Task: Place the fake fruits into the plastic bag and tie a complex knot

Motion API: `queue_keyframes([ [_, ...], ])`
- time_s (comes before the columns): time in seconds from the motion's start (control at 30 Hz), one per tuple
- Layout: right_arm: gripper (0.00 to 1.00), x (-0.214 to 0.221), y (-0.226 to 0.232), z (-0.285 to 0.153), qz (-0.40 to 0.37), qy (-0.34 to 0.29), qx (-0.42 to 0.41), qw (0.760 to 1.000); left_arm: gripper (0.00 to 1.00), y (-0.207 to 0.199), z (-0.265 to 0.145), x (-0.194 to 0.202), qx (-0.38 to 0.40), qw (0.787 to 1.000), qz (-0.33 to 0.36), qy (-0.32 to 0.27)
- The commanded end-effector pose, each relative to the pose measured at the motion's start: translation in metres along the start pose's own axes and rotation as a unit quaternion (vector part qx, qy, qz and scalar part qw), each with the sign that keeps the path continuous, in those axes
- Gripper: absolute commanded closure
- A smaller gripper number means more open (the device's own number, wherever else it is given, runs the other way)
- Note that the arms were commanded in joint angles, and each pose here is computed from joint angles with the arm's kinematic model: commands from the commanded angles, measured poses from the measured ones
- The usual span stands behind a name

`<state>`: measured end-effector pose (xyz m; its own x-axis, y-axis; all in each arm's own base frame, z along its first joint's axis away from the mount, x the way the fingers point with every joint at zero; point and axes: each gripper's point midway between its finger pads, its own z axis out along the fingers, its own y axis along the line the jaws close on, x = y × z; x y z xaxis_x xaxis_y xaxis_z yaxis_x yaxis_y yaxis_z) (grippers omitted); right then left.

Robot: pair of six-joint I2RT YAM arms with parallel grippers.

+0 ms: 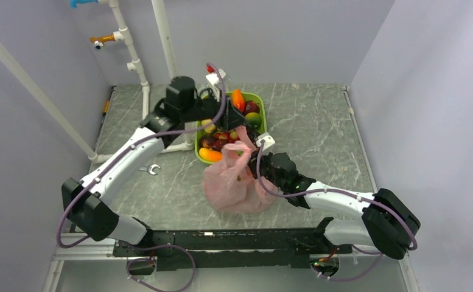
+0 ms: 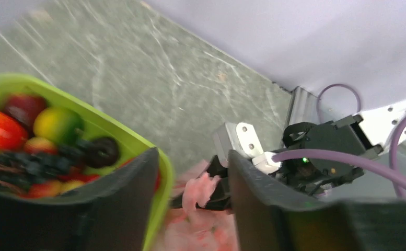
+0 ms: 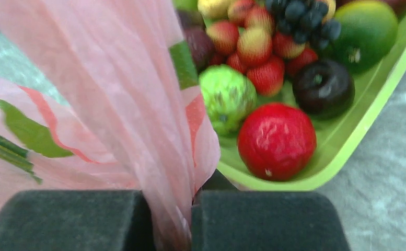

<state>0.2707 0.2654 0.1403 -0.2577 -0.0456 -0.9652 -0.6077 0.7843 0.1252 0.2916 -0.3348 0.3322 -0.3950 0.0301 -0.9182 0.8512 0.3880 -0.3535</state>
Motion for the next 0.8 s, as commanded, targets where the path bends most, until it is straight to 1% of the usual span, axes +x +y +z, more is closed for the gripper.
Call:
queue_keyframes([
  [0.0, 1.0, 0.031, -0.009, -0.007, 0.0, 0.07, 0.024, 0.997, 0.3, -0.045, -0.071, -0.089, 0.058, 0.978, 0.182, -0.08],
  [0.07, 1.0, 0.026, -0.008, -0.006, 0.008, 0.066, 0.023, 0.998, 0.25, -0.055, -0.094, -0.082, 0.069, 0.966, 0.242, -0.06],
  [0.13, 1.0, 0.025, -0.006, -0.004, 0.011, 0.067, 0.021, 0.997, 0.24, -0.07, -0.113, -0.059, 0.095, 0.952, 0.29, -0.022],
  [0.2, 1.0, 0.022, -0.007, -0.003, 0.013, 0.065, 0.023, 0.998, 0.23, -0.077, -0.12, -0.038, 0.113, 0.949, 0.294, 0.007],
  [0.27, 1.0, 0.02, -0.006, -0.002, 0.015, 0.062, 0.025, 0.998, 0.23, -0.086, -0.117, -0.023, 0.117, 0.945, 0.305, 0.029],
  [0.3, 1.0, 0.019, -0.006, -0.001, 0.017, 0.063, 0.025, 0.998, 0.22, -0.09, -0.113, -0.018, 0.112, 0.939, 0.323, 0.039],
  [0.4, 1.0, 0.016, -0.001, 0.001, 0.026, 0.064, 0.015, 0.998, 0.18, -0.103, -0.097, -0.008, 0.114, 0.915, 0.385, 0.05],
  [0.43, 1.0, 0.014, 0.002, 0.002, 0.027, 0.063, 0.008, 0.998, 0.14, -0.106, -0.091, -0.005, 0.121, 0.91, 0.393, 0.055],
  [0.47, 1.0, 0.012, 0.004, 0.002, 0.028, 0.061, 0.003, 0.998, 0.08, -0.108, -0.086, -0.002, 0.128, 0.906, 0.399, 0.058],
  [0.5, 1.0, 0.01, 0.005, 0.002, 0.03, 0.059, 0.002, 0.998, 0.03, -0.109, -0.08, -0.001, 0.132, 0.904, 0.401, 0.06],
  [0.53, 1.0, 0.008, 0.006, 0.002, 0.032, 0.057, 0.0, 0.998, 0.01, -0.11, -0.075, 0.001, 0.139, 0.904, 0.399, 0.059],
  [0.63, 1.0, 0.003, 0.007, 0.003, 0.036, 0.053, 0.001, 0.998, 0.01, -0.111, -0.062, 0.001, 0.143, 0.909, 0.388, 0.053],
  [0.7, 1.0, 0.001, 0.003, 0.003, 0.042, 0.054, 0.014, 0.998, 0.01, -0.112, -0.053, -0.001, 0.133, 0.919, 0.369, 0.048],
  [0.77, 1.0, -0.002, -0.001, 0.003, 0.047, 0.053, 0.027, 0.997, 0.04, -0.115, -0.047, -0.001, 0.124, 0.928, 0.348, 0.042],
])
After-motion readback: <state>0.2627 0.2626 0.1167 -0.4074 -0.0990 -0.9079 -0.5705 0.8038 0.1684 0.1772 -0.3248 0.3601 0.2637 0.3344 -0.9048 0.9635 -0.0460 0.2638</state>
